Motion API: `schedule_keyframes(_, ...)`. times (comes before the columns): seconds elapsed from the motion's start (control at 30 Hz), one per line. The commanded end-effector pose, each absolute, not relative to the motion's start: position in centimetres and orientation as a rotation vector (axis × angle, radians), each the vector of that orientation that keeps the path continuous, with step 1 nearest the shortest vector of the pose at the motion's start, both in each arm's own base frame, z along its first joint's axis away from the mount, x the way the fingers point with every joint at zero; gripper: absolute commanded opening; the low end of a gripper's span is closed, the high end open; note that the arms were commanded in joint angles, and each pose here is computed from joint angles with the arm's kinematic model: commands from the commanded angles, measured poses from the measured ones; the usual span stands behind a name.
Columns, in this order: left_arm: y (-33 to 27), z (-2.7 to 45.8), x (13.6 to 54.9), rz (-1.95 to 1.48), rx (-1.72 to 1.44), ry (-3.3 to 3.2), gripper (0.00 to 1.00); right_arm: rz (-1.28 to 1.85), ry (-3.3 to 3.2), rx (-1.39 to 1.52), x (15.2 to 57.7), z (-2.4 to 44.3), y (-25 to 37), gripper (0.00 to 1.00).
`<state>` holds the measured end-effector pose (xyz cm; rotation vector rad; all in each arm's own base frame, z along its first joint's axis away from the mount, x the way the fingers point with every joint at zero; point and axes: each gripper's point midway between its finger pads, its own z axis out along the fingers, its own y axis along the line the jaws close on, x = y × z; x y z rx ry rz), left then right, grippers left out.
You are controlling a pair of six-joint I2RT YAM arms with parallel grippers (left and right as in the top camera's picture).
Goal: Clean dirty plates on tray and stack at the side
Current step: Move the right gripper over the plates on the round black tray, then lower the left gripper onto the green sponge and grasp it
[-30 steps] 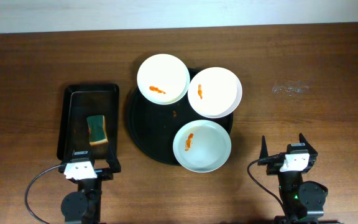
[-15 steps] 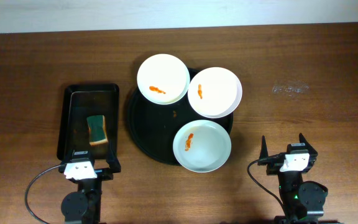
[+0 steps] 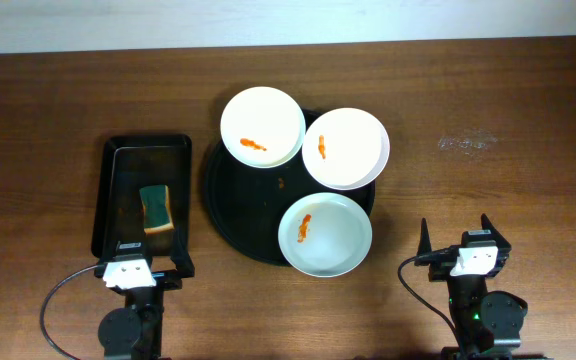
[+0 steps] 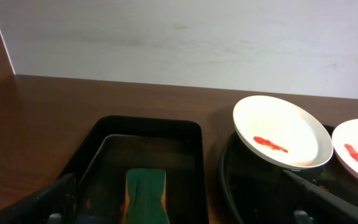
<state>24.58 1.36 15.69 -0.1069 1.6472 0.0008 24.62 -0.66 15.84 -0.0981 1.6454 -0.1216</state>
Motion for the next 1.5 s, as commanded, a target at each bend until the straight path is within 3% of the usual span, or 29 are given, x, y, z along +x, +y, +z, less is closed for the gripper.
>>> schedule_keyframes(0.0,1.0,15.6,24.6,-0.001,-0.081,1.65,0.99,-0.104,1.648,-0.095,24.6,15.6,-0.5,0.99)
schedule_keyframes(0.17,1.0,15.6,24.6,-0.001,-0.081,1.651,0.99,0.011,1.659,-0.067,24.0,17.5,0.5,0.99)
schedule_keyframes(0.3,1.0,15.6,24.6,-0.001,-0.081,1.65,0.99,0.02,1.751,-0.063,23.5,23.0,0.5,0.99)
schedule_keyframes(0.63,1.0,15.6,24.6,-0.001,-0.081,1.65,0.99,0.24,2.393,-0.099,30.1,28.0,2.6,0.99)
schedule_keyframes(0.77,1.0,15.6,24.6,-0.001,-0.081,1.65,0.99,0.581,2.39,-0.171,31.1,28.5,6.8,0.99)
schedule_keyframes(0.93,1.0,15.6,24.6,-0.001,-0.081,1.65,0.99,0.55,2.471,-0.163,30.5,27.1,7.8,0.56)
schedule_keyframes(0.97,1.0,15.6,24.6,-0.001,-0.081,1.65,0.99,0.476,2.496,-0.152,30.5,26.6,7.9,0.53)
schedule_keyframes(1.07,1.0,15.6,24.6,-0.001,-0.081,1.65,0.99,0.221,2.524,-0.105,31.0,25.4,7.5,0.57)
schedule_keyframes(1.1,1.0,15.6,24.6,-0.001,-0.081,1.65,0.99,0.152,2.533,-0.082,31.3,25.0,7.4,0.7)
schedule_keyframes(1.17,1.0,15.6,24.6,-0.001,-0.081,1.65,0.99,0.142,2.572,-0.087,31.8,23.8,7.7,0.77)
schedule_keyframes(1.3,1.0,15.6,24.6,-0.001,-0.081,1.65,0.99,0.133,2.605,-0.091,32.2,22.7,7.8,0.82)
schedule_keyframes(1.4,1.0,15.6,24.6,-0.001,-0.081,1.65,0.99,0.133,2.605,-0.091,32.2,22.7,7.8,0.99)
schedule_keyframes(1.47,1.2,16.9,24.6,0.004,-0.091,1.597,1.0,0.132,2.607,-0.091,32.2,22.7,7.8,0.99)
